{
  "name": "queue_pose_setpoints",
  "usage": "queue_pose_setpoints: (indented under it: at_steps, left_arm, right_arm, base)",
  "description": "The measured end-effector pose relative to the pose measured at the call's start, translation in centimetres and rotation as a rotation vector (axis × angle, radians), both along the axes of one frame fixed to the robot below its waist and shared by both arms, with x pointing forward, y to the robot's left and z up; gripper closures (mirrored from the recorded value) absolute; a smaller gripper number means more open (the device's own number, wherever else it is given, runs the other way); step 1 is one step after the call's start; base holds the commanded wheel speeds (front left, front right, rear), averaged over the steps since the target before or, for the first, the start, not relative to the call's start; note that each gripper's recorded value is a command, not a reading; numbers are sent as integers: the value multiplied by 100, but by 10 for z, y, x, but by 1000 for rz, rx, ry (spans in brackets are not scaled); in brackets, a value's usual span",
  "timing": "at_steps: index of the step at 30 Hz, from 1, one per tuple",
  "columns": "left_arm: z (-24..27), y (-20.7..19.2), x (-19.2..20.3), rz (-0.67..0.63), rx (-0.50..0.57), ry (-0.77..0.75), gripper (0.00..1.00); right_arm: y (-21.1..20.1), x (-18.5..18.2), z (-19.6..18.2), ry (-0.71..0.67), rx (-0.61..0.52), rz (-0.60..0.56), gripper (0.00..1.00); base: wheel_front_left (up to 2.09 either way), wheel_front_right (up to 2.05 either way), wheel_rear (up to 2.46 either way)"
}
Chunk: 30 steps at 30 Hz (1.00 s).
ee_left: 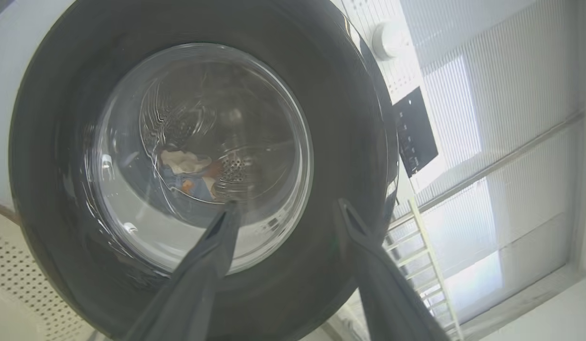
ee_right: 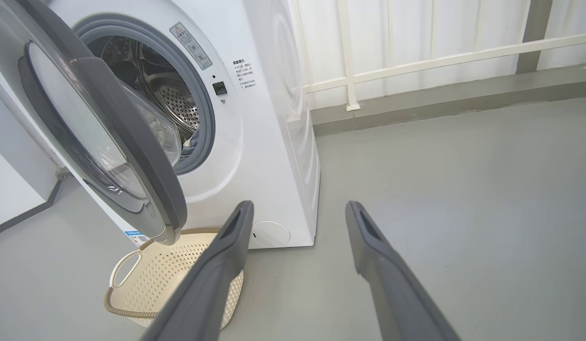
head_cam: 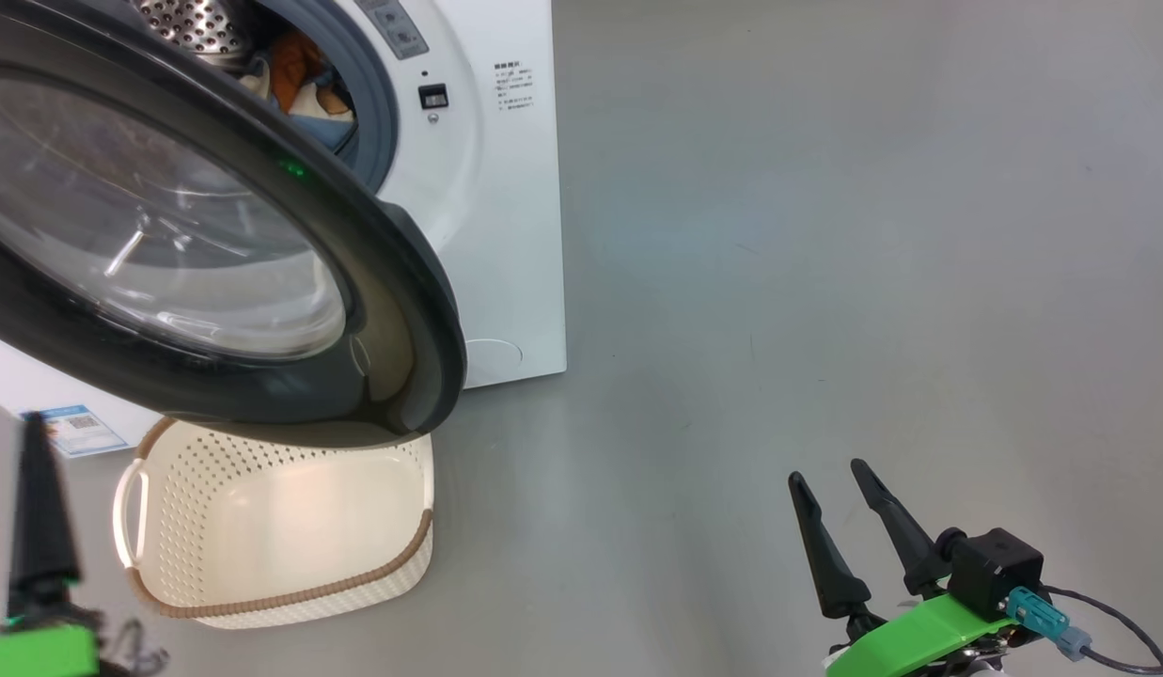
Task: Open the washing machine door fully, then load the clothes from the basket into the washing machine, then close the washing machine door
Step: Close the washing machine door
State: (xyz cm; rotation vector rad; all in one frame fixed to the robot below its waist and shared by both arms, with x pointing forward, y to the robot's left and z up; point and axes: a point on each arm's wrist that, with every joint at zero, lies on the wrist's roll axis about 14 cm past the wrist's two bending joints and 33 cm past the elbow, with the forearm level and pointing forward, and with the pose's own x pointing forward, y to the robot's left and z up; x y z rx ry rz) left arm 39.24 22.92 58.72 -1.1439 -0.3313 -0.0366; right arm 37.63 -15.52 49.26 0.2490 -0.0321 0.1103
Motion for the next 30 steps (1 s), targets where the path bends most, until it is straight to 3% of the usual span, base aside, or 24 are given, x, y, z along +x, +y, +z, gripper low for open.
queue_pose_setpoints:
  at_steps: [5, 12, 18, 30]
  left_arm:
    - [-18, -20, -7, -23, 219, 42, 0]
    - [-28, -15, -11, 37, 563, 78, 0]
    - [-52, -23, -18, 30, 773, 146, 0]
    - [-89, -23, -47, 29, 919, 273, 0]
  right_arm:
    - [1, 0, 1, -4, -9, 3, 0]
    - [2, -1, 2, -7, -26, 8, 0]
    - [0, -1, 4, -14, -29, 3, 0]
    - [-5, -13, 14, -45, -41, -13, 0]
  base:
    - [0, 0, 0]
    - [0, 0, 0]
    - [0, 0, 0]
    - [0, 0, 0]
